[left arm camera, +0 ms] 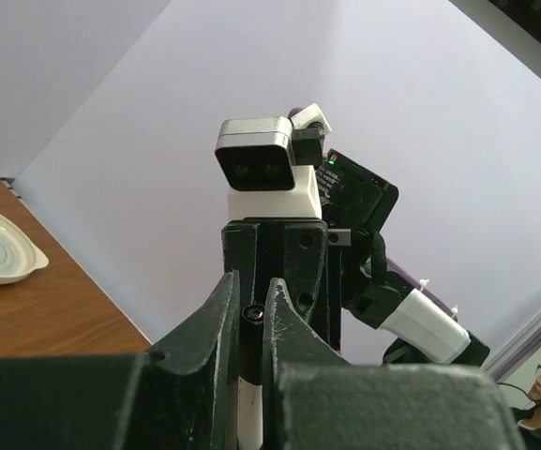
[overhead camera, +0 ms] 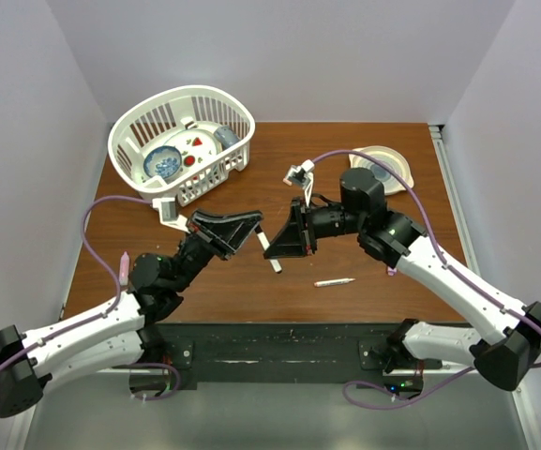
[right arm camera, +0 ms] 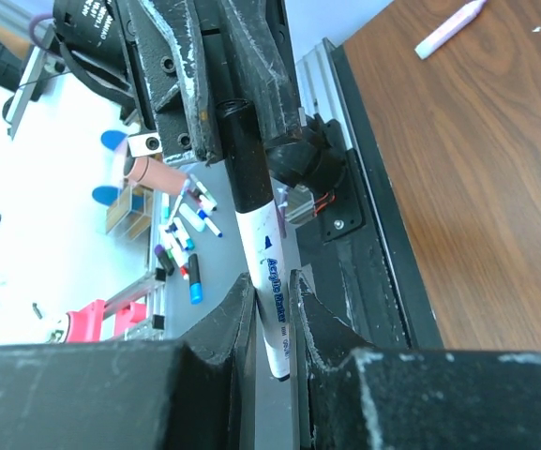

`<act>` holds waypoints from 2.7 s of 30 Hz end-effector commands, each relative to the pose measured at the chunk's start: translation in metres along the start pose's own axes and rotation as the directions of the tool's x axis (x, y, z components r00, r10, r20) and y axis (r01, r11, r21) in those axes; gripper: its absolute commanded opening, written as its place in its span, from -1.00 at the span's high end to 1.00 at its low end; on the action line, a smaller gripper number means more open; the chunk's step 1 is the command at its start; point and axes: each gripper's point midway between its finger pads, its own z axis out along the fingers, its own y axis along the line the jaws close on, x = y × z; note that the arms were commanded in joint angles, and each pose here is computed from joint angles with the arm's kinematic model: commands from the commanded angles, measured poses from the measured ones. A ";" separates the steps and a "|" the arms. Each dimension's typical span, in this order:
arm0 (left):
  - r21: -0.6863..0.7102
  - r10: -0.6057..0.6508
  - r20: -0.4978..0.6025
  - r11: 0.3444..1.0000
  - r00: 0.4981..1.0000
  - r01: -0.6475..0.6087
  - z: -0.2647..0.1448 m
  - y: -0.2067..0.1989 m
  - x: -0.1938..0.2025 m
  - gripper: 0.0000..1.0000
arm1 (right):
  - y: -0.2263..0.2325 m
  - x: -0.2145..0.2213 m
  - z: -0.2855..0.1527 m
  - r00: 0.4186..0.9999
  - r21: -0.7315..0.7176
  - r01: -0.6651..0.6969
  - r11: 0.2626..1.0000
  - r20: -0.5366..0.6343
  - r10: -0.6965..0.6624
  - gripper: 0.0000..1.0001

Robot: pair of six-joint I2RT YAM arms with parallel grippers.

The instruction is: Insert the pens into the pen caps

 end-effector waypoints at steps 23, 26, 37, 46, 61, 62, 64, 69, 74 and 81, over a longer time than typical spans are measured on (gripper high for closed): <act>-0.542 0.047 -0.506 0.759 0.861 -0.360 0.028 0.138 0.022 1.00 | -0.048 0.048 -0.084 0.964 0.357 0.012 0.934 0.243 -0.106 -0.39; -0.640 0.017 -0.513 0.659 0.858 -0.396 0.018 0.194 0.022 1.00 | -0.058 0.051 -0.090 0.955 0.400 -0.061 0.915 0.290 -0.063 -0.64; -0.724 -0.018 -0.578 0.474 0.816 -0.502 0.010 0.322 0.046 1.00 | -0.093 0.046 -0.120 0.946 0.630 -0.186 0.754 0.322 -0.035 -0.68; -0.749 -0.091 -0.577 0.455 0.812 -0.481 0.008 0.370 0.076 0.70 | -0.135 0.060 -0.137 0.929 0.771 -0.352 0.530 0.359 0.094 -0.68; -0.598 0.055 -0.666 0.557 0.744 -0.576 0.037 0.296 0.020 -0.82 | -0.169 0.102 -0.186 0.802 0.819 -0.574 0.016 0.558 0.214 -0.61; -0.545 0.062 -0.709 0.584 0.702 -0.602 0.024 0.292 0.030 -0.81 | -0.172 0.104 -0.186 0.799 0.819 -0.573 -0.004 0.560 0.218 -0.57; -0.450 0.115 -0.733 0.657 0.670 -0.605 0.026 0.268 0.035 -0.82 | -0.176 0.103 -0.183 0.792 0.817 -0.576 -0.029 0.566 0.230 -0.53; -0.202 0.206 -0.877 0.663 0.434 -0.721 0.008 0.249 0.093 -0.76 | -0.164 0.060 -0.160 0.865 0.852 -0.493 0.176 0.458 0.205 -0.55; 0.002 0.288 -0.917 0.695 0.276 -0.719 0.019 0.219 0.151 -0.64 | -0.119 0.006 -0.177 0.902 0.848 -0.414 0.331 0.432 0.021 -0.56; 0.185 0.387 -0.902 0.749 0.193 -0.637 0.028 0.194 0.213 -0.54 | -0.058 -0.026 -0.201 0.839 0.776 -0.350 0.524 0.509 -0.193 -0.59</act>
